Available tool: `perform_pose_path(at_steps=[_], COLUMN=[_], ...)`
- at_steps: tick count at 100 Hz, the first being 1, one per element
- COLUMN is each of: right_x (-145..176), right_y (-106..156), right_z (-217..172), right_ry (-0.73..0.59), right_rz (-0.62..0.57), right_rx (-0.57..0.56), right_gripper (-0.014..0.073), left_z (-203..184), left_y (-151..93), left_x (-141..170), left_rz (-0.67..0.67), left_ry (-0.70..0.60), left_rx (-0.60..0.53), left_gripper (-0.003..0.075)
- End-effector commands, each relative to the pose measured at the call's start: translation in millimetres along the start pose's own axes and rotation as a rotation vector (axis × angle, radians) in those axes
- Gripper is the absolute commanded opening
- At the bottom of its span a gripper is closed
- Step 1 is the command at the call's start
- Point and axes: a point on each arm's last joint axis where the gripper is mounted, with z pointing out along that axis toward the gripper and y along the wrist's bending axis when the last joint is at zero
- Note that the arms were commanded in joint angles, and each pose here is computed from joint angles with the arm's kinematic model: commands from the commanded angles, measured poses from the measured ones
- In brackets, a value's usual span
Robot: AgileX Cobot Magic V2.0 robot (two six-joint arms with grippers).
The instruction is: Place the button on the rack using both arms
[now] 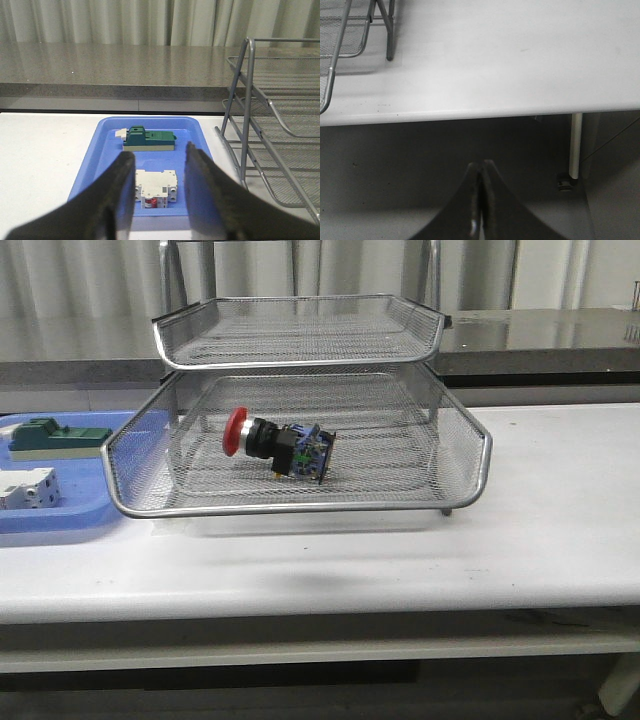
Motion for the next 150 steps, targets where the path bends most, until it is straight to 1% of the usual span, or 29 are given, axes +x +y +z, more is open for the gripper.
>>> perform_pose_path(at_steps=[1,5,39,66,80,93,100,109,117,127,139,150], right_x=[-11,-11,-12,-20,-23,-30,-34,-40,-43,-44,-41,-35], right_y=[0,0,0,2,6,12,17,23,30,43,66,85], right_z=[-5,-5,-5,-6,-7,-5,1,19,40,64,91,114], right_ry=[-0.085,-0.085,-0.087,-0.179,-0.214,-0.258,-0.247,-0.187,-0.103,-0.003,0.104,0.185], right_rz=[-0.009,-0.009,-0.009,-0.004,0.033,0.103,0.145,0.183,0.183,0.136,0.082,0.04], right_rx=[0.003,0.003,0.003,-0.019,-0.068,-0.149,-0.188,-0.227,-0.262,-0.331,-0.418,-0.453], right_gripper=[-0.0068,-0.0068,-0.0068,-0.0068,-0.0068,-0.0068,-0.0068,-0.0068,-0.0068,-0.0067,-0.0066,-0.0066], left_z=[0,0,0,0,0,0,0,0,0,0,0,0], left_y=[2,2,2,2,2,2,2,2,2,2,2,2], left_x=[-15,-15,-15,-15,-15,-15,-15,-15,-15,-15,-15,-15], left_rz=[-0.02,-0.02,-0.02,-0.02,-0.02,-0.02,-0.02,-0.02,-0.02,-0.02,-0.02,-0.02], left_ry=[-0.093,-0.093,-0.093,-0.093,-0.093,-0.093,-0.093,-0.093,-0.093,-0.093,-0.093,-0.093], left_rx=[-0.026,-0.026,-0.026,-0.026,-0.026,-0.026,-0.026,-0.026,-0.026,-0.026,-0.026,-0.026], left_gripper=[0.0059,0.0003,0.0004,0.0004,0.0004,0.0004,0.0004,0.0004,0.0004,0.0004,0.0004,0.0004])
